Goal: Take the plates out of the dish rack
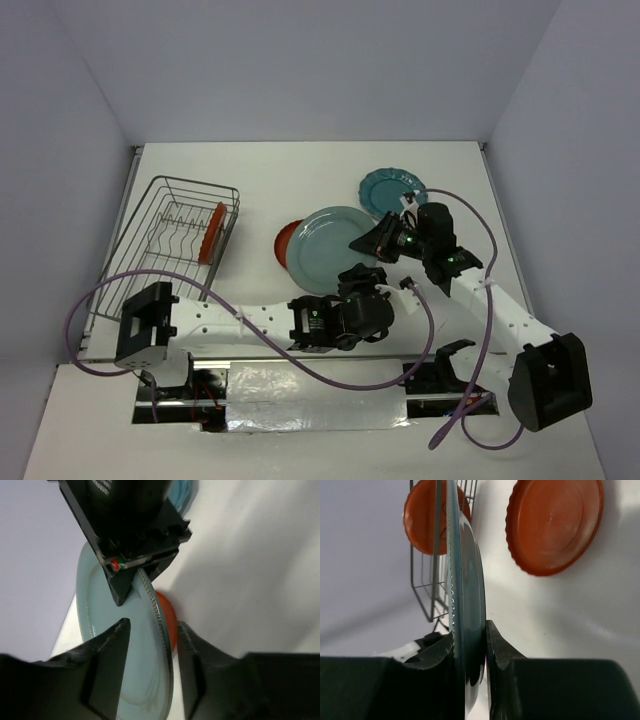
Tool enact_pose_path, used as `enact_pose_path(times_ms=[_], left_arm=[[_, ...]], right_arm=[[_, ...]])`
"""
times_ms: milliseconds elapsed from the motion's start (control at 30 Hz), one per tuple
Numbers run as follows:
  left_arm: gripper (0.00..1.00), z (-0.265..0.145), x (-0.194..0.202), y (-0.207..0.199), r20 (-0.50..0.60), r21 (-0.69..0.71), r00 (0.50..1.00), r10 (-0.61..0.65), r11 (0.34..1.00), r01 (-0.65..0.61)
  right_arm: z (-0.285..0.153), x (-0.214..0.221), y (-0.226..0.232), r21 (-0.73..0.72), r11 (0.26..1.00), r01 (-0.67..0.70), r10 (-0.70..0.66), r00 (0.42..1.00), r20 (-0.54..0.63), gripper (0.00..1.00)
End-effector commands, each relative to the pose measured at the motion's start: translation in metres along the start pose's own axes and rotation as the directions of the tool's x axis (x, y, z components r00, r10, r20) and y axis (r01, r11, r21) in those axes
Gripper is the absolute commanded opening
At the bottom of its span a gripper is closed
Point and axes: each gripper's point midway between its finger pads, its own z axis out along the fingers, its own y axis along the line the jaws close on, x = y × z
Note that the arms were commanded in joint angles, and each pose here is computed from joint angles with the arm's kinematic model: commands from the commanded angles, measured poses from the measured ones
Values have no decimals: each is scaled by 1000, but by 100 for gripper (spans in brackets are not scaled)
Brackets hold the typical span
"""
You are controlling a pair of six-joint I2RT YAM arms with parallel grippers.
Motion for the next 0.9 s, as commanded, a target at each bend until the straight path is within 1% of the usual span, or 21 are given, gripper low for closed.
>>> enact_pose_path(times_ms=[0,33,133,200,267,300,333,367,400,467,500,567,600,633,667,733,800,867], left_arm=[[57,-25,-52,31,172,8,955,-240,970,242],[74,-27,-51,28,171,34,951,-259,966,257],[99,-37,-49,31,173,76,936,-308,951,299],[99,-44,-46,36,178,114,921,-346,937,330],[100,-52,-45,43,181,161,889,-421,904,396],[100,-48,-35,49,163,163,881,-444,893,420],[99,-47,-31,51,152,182,856,-495,865,468],[99,-53,-31,61,168,204,828,-536,840,502],[100,-43,-12,68,143,178,825,-547,834,523],[99,-46,1,87,158,166,786,-598,800,576],[99,-38,20,90,144,134,785,-603,798,588],[100,-44,30,103,180,79,765,-618,784,615],[99,-43,38,101,178,67,764,-620,783,619],[99,-44,41,100,176,69,758,-628,776,626],[100,-47,42,102,180,67,752,-634,771,633],[100,-49,48,103,179,55,748,-639,766,640],[100,-50,53,104,181,36,742,-645,759,650],[99,-54,56,112,206,8,728,-654,745,667]], right_arm=[[0,-38,36,-150,957,247,-224,962,156,0],[-2,-43,35,-141,960,243,-218,961,168,0],[-9,-58,24,-96,972,214,-191,960,203,0],[-16,-66,5,-49,983,176,-160,960,230,0],[-22,-68,-13,1,991,137,-133,957,258,0],[-26,-69,-21,21,993,120,-122,955,271,0],[-32,-73,-29,38,994,106,-113,948,297,0],[-37,-69,-39,57,994,94,-107,942,319,0],[-41,-69,-46,74,994,83,-104,935,339,0],[-51,-66,-64,124,991,53,-98,915,392,0],[-53,-64,-66,130,990,52,-100,910,402,0],[-57,-59,-78,155,987,33,-96,904,417,0],[-63,-60,-78,162,986,34,-104,890,444,0],[-66,-62,-80,166,986,33,-107,881,462,0],[-68,-59,-92,197,980,-3,-91,881,464,0],[-75,-60,-96,207,978,-8,-97,864,494,0],[-73,-56,-103,208,978,-10,-96,864,495,0],[-69,-49,-114,216,976,-21,-88,871,484,0]])
